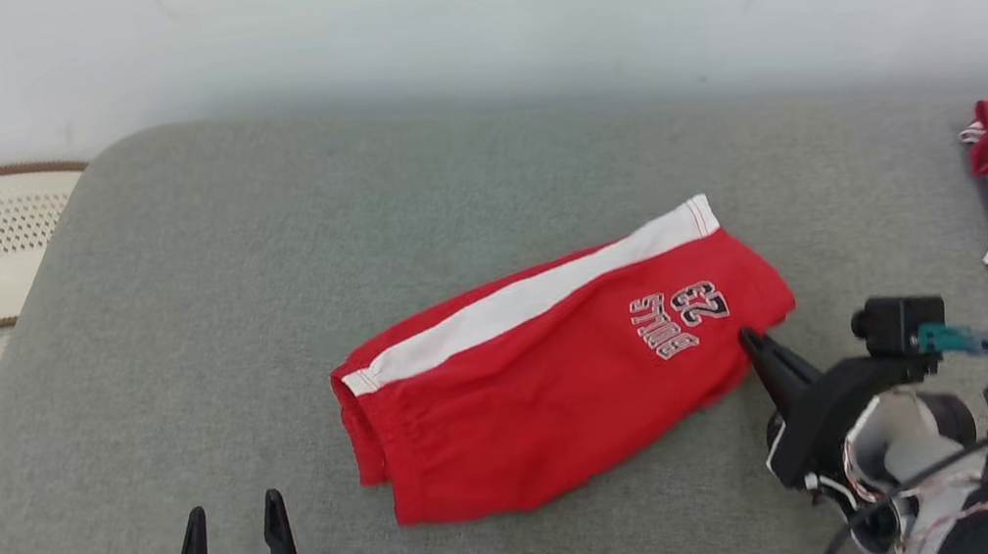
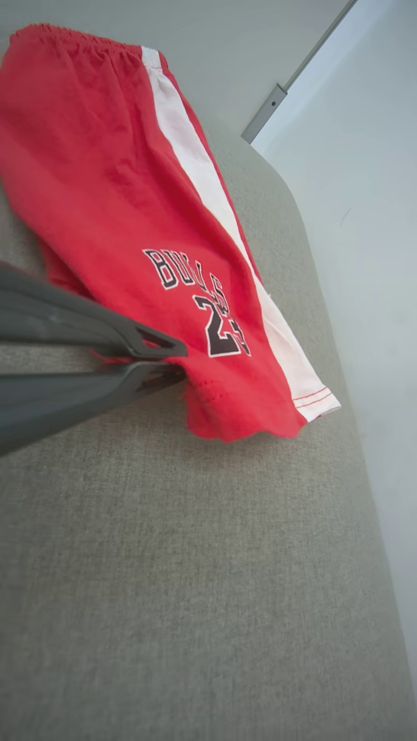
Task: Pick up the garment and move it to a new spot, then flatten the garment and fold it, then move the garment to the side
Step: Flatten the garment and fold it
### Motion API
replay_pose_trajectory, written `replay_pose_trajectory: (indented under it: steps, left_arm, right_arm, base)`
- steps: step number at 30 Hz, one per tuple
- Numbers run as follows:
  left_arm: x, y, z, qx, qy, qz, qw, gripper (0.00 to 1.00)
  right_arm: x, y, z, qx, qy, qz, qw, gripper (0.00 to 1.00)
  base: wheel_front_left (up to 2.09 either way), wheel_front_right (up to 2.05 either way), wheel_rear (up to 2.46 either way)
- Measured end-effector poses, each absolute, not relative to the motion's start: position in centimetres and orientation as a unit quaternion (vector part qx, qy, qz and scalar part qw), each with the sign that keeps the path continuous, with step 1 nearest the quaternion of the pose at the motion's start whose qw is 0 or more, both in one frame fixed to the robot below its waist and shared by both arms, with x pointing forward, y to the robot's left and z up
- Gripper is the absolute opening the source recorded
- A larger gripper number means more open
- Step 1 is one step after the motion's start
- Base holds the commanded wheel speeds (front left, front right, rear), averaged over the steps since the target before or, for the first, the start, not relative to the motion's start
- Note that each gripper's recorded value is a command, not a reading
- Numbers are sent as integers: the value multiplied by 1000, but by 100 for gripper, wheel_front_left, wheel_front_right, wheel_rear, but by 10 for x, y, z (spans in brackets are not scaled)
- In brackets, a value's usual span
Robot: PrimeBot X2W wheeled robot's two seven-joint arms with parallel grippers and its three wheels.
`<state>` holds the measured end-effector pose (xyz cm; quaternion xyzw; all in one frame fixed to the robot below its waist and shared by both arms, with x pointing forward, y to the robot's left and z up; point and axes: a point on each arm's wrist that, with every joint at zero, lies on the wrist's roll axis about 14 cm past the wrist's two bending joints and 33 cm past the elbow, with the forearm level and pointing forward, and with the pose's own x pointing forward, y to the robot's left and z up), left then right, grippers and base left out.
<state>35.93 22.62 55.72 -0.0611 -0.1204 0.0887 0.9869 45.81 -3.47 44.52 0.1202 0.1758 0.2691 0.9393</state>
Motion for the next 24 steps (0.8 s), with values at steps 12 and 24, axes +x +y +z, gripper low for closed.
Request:
replay_pose_trajectory:
  steps: [12, 24]
  left_arm:
    - [350, 215, 558, -65, -123, 71, 988, 100]
    - [356, 204, 559, -71, -124, 53, 988, 100]
  right_arm:
    - [395, -57, 424, 195, 192, 232, 933, 0]
    - [363, -70, 408, 222, 219, 194, 930, 0]
  base:
    - [0, 0, 0]
    - [0, 0, 0]
